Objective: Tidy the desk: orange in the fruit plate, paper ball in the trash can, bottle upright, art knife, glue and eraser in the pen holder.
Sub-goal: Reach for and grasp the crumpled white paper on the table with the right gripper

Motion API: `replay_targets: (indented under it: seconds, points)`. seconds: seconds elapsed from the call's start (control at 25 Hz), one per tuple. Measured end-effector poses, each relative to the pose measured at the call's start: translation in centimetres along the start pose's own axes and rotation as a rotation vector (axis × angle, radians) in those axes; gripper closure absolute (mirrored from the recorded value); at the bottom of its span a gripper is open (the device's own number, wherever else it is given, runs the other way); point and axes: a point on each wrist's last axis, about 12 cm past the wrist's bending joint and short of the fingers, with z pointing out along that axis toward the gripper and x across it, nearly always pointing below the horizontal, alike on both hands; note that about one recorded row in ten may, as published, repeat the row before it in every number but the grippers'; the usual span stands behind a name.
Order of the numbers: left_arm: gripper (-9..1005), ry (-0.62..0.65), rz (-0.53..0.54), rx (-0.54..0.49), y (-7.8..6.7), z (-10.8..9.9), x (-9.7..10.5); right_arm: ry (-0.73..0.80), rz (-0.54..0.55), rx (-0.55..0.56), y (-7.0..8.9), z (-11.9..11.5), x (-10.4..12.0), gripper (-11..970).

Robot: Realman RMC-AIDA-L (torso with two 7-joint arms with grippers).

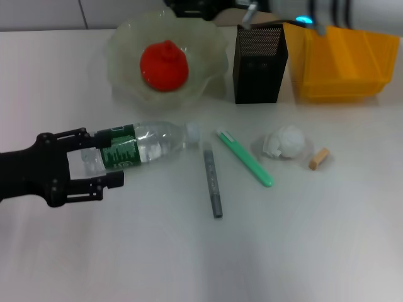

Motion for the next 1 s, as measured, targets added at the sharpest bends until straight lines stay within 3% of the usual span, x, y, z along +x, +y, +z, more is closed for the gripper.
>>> replay_targets:
  seconds: [0.32, 0.56, 0.76, 1.0]
  points:
    - [217, 0.041, 0.016, 0.003, 1.3, 0.2, -2.3, -0.083, 0.176, -0.159, -0.3, -8.6, 2.6, 175]
    - [218, 0.065, 0.030, 0.028, 1.8, 1.2, -3.4, 0.025, 0.205, -0.221, 1.0, -13.5, 4.8, 176]
    - [218, 0.099, 0.037, 0.027, 2.3, 2.1, -4.1, 0.144, 0.206, -0.271, 2.0, -16.1, 5.5, 175]
    - [219, 0.115, 0.050, 0.025, 2.4, 2.9, -4.1, 0.312, 0.218, -0.280, 1.7, -17.5, 4.5, 175]
